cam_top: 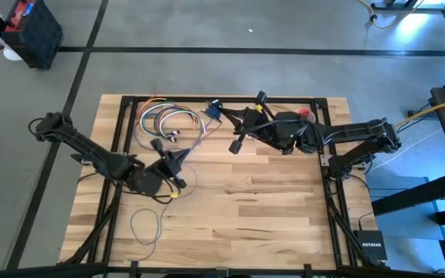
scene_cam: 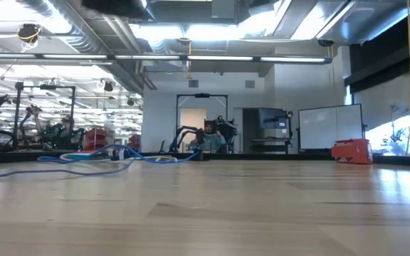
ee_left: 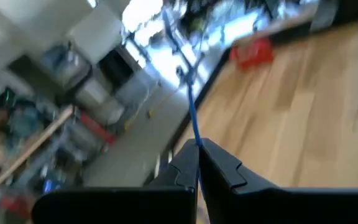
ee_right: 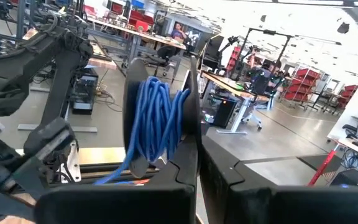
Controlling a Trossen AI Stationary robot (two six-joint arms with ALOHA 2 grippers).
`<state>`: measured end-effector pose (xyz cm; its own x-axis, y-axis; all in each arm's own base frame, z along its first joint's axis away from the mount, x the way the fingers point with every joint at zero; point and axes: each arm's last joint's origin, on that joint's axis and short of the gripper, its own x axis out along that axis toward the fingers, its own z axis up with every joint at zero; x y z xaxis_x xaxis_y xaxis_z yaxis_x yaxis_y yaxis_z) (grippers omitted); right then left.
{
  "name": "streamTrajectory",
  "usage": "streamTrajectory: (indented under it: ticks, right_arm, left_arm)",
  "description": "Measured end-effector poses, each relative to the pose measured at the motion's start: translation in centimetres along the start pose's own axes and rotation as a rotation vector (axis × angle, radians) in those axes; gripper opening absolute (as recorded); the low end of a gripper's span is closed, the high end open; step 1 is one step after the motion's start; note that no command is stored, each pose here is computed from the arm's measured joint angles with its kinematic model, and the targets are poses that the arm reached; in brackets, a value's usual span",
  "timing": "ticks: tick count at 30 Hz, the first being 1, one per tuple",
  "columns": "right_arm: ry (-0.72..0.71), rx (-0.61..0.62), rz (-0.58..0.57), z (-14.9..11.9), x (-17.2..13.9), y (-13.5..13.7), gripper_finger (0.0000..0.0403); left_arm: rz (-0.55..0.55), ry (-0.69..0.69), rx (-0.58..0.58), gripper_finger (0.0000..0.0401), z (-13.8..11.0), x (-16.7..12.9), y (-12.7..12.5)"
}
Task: Coil cords
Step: Coil the blue wire onto the spool
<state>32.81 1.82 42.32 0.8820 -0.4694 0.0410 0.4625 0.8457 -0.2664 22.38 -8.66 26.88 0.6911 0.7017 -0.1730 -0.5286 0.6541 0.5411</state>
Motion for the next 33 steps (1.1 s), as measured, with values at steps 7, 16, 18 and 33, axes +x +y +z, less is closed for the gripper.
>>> streamTrajectory:
  ticks: [7,16,18,33]
  right_arm:
    - [0.009,-0.016,0.014,-0.4,0.2,0.3,0.001]
    - [-0.003,-0.002,0.029,-0.1,0.1,0.2,0.001]
    - [-0.02,0.008,0.048,0.2,-0.1,0.0,0.001]
    - [-0.009,-0.012,0.116,0.0,-0.1,0.3,0.001]
  left_arm:
    - [0.027,0.093,-0.056,0.0001,-3.6,-0.4,-1.9]
    - [-0.018,0.096,-0.049,0.0008,-3.9,-0.1,-3.4]
    - [-0.049,0.095,-0.008,0.0014,-3.9,0.0,-3.6]
    - [-0.505,0.169,-0.036,0.0144,-0.9,-0.6,-2.1]
